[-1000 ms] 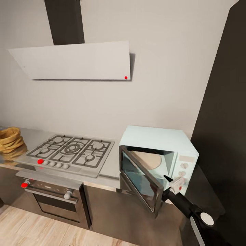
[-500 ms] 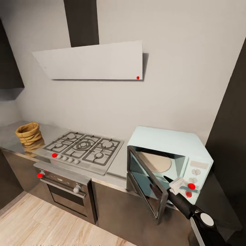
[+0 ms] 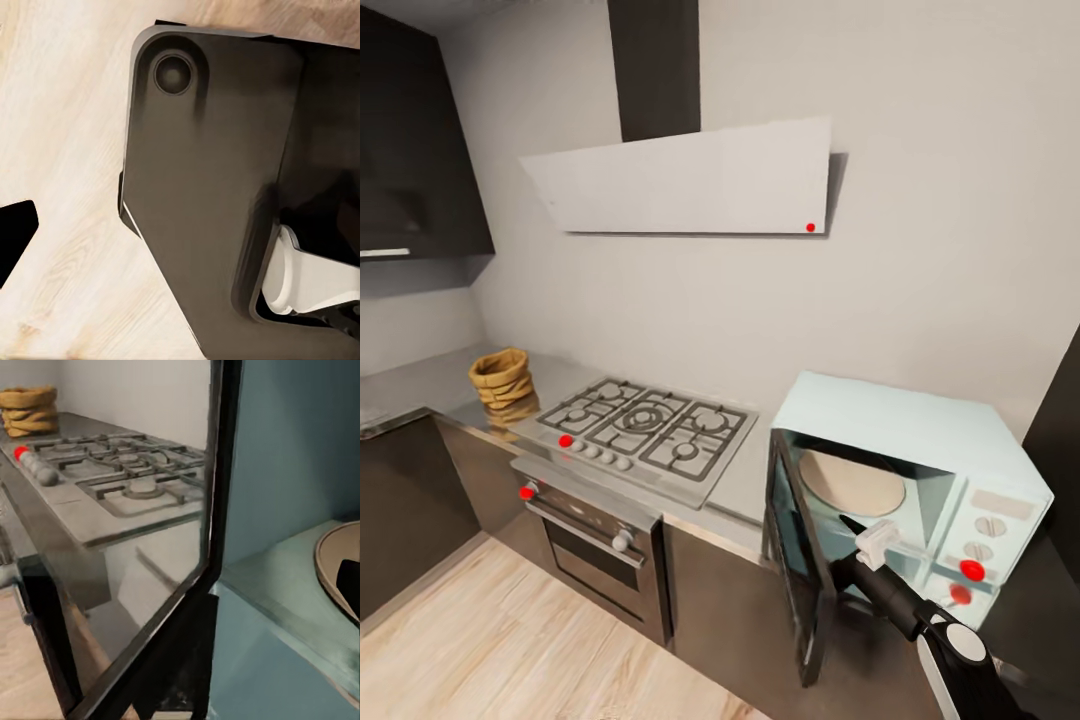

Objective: In the kitchen, take the popcorn bag from the countertop, put it into the microwave, and heat it until the popcorn is cooked so the cooked popcorn ends up inside the bag.

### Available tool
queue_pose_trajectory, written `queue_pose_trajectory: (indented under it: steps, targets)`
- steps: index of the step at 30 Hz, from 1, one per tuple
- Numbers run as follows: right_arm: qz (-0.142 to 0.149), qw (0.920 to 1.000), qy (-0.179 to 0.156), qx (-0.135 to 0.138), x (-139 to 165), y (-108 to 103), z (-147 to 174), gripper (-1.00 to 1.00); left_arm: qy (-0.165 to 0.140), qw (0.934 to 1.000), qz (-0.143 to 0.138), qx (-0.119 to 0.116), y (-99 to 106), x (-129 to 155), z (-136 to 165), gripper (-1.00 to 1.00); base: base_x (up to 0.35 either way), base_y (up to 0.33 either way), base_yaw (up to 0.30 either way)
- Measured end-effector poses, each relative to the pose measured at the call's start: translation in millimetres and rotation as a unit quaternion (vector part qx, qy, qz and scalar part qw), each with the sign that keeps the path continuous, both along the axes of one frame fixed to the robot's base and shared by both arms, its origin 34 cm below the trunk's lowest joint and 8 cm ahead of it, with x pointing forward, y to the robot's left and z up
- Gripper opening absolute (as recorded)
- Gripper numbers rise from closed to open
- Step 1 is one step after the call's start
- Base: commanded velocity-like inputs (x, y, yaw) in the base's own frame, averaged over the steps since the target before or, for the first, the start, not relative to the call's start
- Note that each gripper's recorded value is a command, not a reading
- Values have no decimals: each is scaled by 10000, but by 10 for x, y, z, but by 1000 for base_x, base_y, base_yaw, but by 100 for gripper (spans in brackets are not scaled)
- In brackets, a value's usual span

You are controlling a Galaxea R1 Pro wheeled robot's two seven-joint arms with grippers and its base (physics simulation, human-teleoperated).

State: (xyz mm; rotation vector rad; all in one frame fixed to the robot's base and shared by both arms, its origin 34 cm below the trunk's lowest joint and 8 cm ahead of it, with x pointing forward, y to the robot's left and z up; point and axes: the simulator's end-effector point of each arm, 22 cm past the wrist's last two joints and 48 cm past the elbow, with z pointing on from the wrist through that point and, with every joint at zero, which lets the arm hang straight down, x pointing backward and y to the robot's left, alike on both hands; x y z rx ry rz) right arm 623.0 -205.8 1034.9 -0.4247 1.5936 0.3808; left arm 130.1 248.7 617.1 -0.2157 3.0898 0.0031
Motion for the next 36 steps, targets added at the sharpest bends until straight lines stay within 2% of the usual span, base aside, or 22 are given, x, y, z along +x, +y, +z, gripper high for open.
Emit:
queue_pose_trajectory:
  steps: [6, 11, 19, 36]
  targets:
    - [-2, 10000, 6, 3, 5, -1, -6, 100, 0, 10000, 4, -62, -97, 5, 0, 100, -271, 17, 255]
    - [-3, 10000, 13, 1, 4, -1, -13, 100, 3, 10000, 11, -64, -101, 4, 0, 100, -315, 125, 255]
    - [-9, 10000, 13, -2, 0, -4, -12, 100, -3, 10000, 12, -60, -95, 3, 1, 100, -43, 26, 251]
    - [-48, 10000, 19, -5, 10, -18, -20, 100, 18, 10000, 6, -63, -97, -4, 0, 100, -32, -15, 54]
